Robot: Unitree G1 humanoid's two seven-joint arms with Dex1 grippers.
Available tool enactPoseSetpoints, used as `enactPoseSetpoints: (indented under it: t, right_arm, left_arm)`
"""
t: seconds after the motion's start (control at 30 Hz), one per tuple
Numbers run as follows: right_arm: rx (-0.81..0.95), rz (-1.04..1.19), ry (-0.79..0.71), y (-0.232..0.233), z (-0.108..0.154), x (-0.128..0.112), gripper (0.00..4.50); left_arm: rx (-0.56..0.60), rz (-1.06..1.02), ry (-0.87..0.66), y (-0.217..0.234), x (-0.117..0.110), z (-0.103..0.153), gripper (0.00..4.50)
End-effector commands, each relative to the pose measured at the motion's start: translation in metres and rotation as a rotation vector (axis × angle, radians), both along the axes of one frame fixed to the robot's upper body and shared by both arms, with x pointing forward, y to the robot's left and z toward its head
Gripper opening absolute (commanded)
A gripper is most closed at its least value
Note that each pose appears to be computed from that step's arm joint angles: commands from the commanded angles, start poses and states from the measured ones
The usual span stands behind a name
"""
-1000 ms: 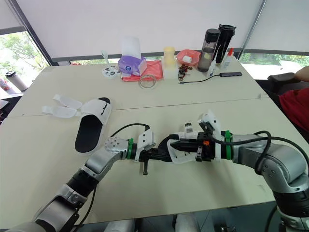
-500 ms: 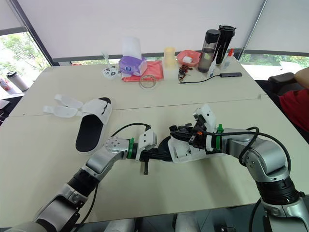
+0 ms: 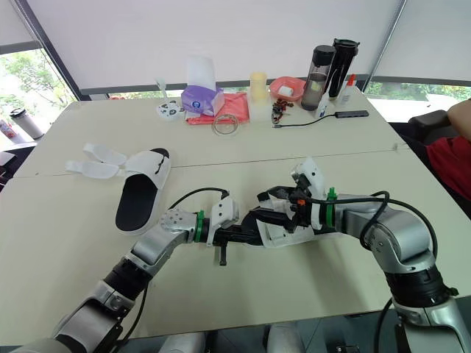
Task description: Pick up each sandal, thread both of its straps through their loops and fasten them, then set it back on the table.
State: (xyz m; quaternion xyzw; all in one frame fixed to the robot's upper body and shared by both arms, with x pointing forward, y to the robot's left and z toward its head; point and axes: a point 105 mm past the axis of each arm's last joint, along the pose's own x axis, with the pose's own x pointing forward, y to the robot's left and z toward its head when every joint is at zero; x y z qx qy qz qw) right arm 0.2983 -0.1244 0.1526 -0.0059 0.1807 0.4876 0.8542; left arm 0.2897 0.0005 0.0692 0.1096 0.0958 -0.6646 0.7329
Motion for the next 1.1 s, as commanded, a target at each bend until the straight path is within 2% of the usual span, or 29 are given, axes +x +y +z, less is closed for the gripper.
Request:
enactPoseSetpoints:
  t: [0.03, 0.1, 0.13, 0.17, 0.4, 0.63, 0.8, 1.1]
  right_arm:
    - [0.022, 0.002, -0.001, 0.001, 0.007, 0.003, 4.46]
    - [0.062, 0.006, 0.028, 0.002, 0.011, 0.003, 4.46]
    - [0.073, 0.009, 0.044, 0.002, 0.011, 0.003, 3.96]
    - [0.076, 0.011, 0.054, 0.002, 0.011, 0.003, 3.72]
    - [0.119, 0.002, 0.081, 0.002, 0.017, 0.005, 0.11]
    - [0.146, -0.002, 0.058, -0.003, 0.026, 0.004, 0.04]
    - [0.117, -0.031, 0.010, -0.006, 0.029, 0.013, 0.04]
    - [-0.003, -0.139, 0.037, -0.014, 0.002, 0.029, 0.04]
  left_arm:
    - [0.126, 0.087, 0.087, 0.018, 0.003, -0.036, 0.00]
    - [0.125, 0.094, 0.089, 0.018, 0.003, -0.037, 0.00]
    - [0.124, 0.098, 0.090, 0.018, 0.003, -0.038, 0.00]
    - [0.122, 0.101, 0.090, 0.019, 0.003, -0.038, 0.00]
    - [0.118, 0.104, 0.090, 0.018, 0.002, -0.038, 0.00]
    - [0.121, 0.095, 0.091, 0.018, 0.002, -0.038, 0.00]
    - [0.128, 0.086, 0.087, 0.018, 0.001, -0.038, 0.00]
    - [0.124, 0.090, 0.088, 0.017, 0.001, -0.039, 0.00]
